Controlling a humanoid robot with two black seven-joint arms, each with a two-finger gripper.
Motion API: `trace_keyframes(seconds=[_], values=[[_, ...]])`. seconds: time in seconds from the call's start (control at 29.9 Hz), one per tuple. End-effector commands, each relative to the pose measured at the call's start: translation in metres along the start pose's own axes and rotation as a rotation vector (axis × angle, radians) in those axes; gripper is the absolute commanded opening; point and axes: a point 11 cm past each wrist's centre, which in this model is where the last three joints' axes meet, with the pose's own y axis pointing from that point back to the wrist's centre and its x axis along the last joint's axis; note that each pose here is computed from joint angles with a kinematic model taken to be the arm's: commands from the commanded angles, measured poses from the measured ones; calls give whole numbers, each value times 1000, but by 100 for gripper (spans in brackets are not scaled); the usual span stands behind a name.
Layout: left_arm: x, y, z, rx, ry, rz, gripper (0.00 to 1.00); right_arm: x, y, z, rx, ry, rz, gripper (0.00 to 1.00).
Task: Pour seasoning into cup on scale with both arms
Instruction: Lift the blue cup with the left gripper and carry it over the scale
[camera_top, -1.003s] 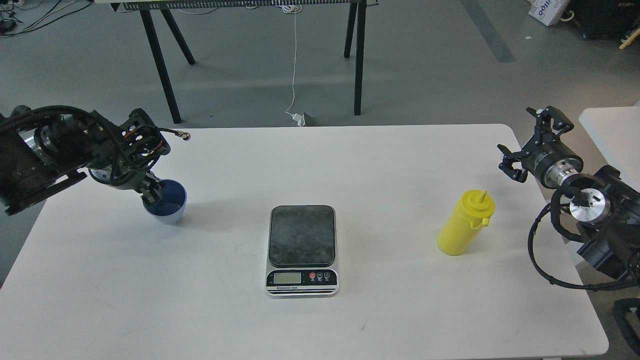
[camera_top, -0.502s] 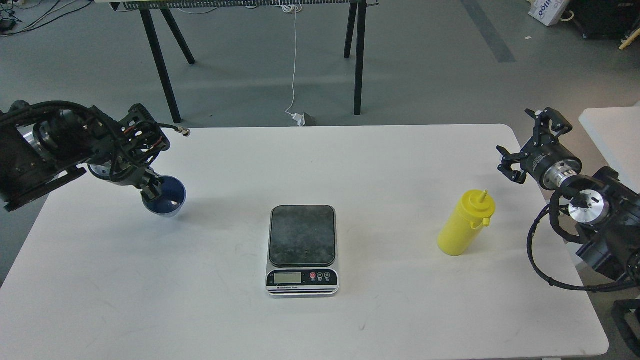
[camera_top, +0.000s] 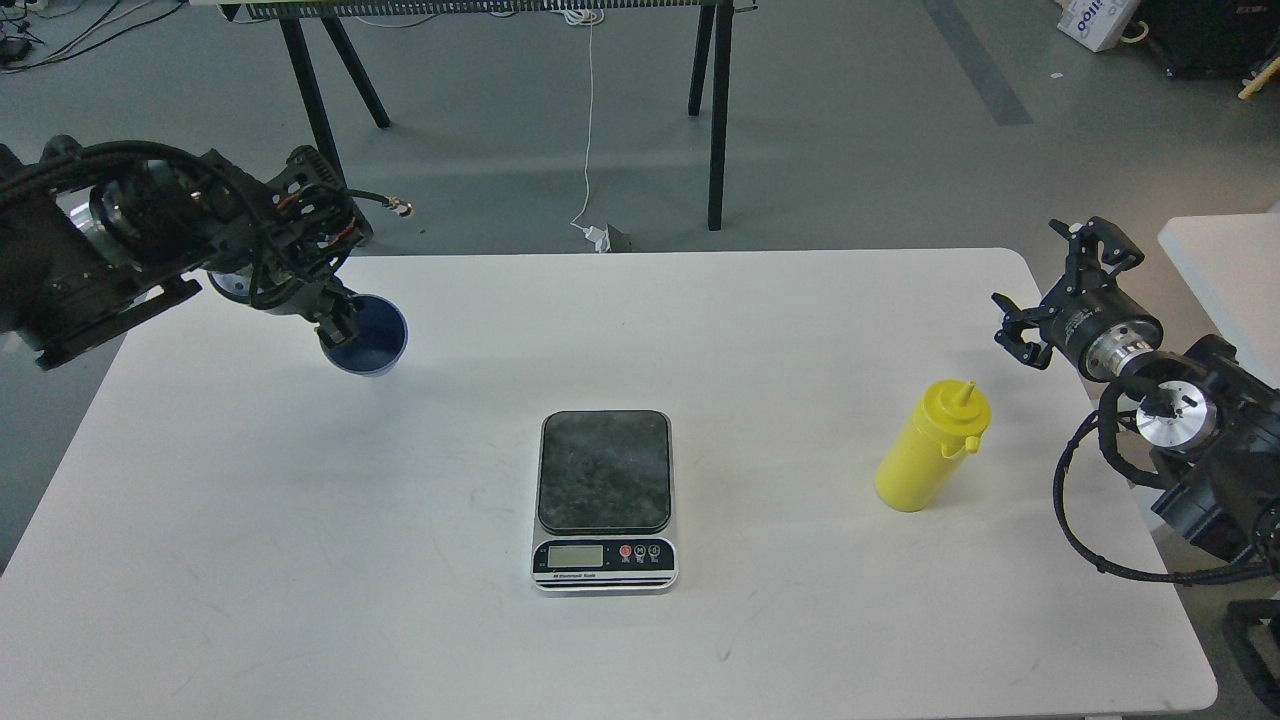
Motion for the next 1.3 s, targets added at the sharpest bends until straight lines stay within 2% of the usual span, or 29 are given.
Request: trace_keyframes(seconds=[0.0, 0.1, 0.3, 0.5, 0.64, 1.0, 1.27], values=[[45, 5, 12, -10, -73, 58, 1, 0, 0, -1, 0, 2, 1, 100], [86, 12, 31, -33, -157, 112, 1, 1, 0, -1, 1, 2, 2, 100], [132, 10, 73, -90, -263, 165, 1, 10, 4, -3, 8, 10, 31, 100], [154, 3, 110, -146, -332, 186, 2, 11, 4, -2, 5, 10, 33, 100], [159, 5, 122, -168, -361, 195, 2, 15, 7, 3, -5, 10, 42, 100], [159, 16, 125, -139, -489, 141, 2, 18, 8, 6, -5, 9, 47, 100], [153, 20, 149, -204, -534, 147, 2, 19, 9, 6, -4, 10, 49, 100]])
